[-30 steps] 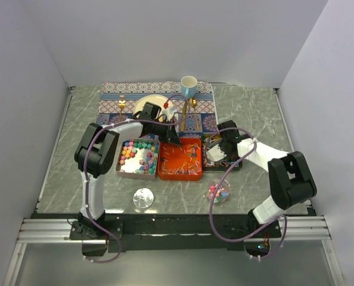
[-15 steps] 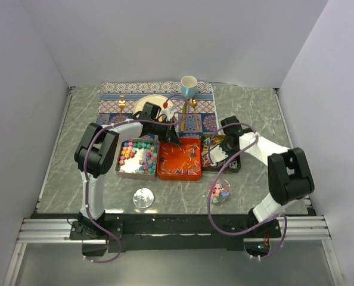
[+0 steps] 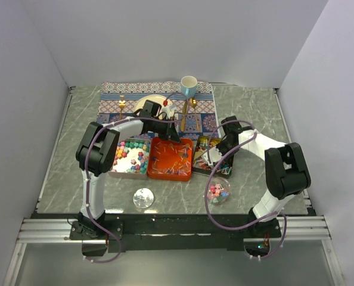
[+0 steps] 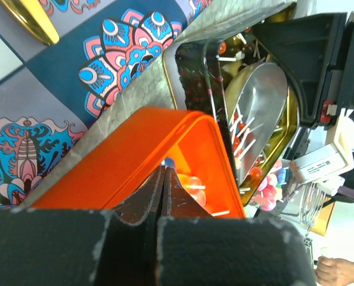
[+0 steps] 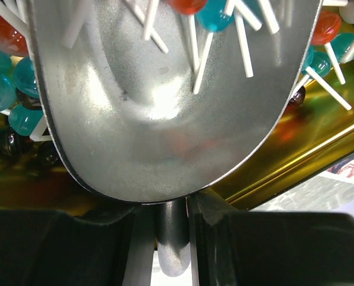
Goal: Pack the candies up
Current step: Scoop the fake candies from the storage box.
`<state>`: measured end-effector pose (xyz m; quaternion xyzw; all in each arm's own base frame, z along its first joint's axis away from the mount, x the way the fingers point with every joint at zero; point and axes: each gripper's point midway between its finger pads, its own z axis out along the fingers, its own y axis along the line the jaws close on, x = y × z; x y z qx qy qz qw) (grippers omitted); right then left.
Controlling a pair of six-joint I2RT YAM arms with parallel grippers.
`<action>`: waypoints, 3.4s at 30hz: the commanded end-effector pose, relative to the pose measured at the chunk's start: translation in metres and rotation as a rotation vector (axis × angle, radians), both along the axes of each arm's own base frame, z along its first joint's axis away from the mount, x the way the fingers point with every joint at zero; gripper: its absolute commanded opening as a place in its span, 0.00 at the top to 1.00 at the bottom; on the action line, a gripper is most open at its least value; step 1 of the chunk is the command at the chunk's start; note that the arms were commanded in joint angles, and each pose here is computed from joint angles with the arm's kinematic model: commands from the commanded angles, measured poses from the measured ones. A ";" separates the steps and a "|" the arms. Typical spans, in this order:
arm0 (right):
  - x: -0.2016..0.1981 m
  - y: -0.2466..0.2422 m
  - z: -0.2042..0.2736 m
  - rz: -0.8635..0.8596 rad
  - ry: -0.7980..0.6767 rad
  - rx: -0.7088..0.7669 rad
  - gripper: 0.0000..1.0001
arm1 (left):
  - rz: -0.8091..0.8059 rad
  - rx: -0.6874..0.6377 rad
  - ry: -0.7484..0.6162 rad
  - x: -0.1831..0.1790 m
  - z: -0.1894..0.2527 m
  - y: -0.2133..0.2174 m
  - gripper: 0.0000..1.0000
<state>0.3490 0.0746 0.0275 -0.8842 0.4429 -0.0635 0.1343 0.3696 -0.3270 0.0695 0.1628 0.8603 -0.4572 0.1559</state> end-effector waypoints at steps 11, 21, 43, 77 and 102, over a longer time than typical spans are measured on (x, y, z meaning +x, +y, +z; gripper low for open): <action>-0.033 0.029 -0.003 -0.111 0.148 0.279 1.00 | -0.028 0.025 -0.030 0.011 0.007 -0.004 0.99; -0.033 0.026 0.001 -0.248 0.091 0.416 1.00 | -0.078 0.070 -0.032 0.003 0.017 0.007 0.99; -0.044 0.007 0.012 -0.431 0.297 0.309 0.87 | -0.097 0.042 -0.099 0.015 0.039 -0.008 0.99; -0.050 0.009 0.002 -0.624 0.474 0.287 1.00 | -0.089 0.038 -0.093 0.021 0.034 -0.012 0.99; -0.048 0.017 0.069 -0.556 0.055 0.573 1.00 | -0.106 0.032 -0.117 0.023 0.046 -0.008 0.99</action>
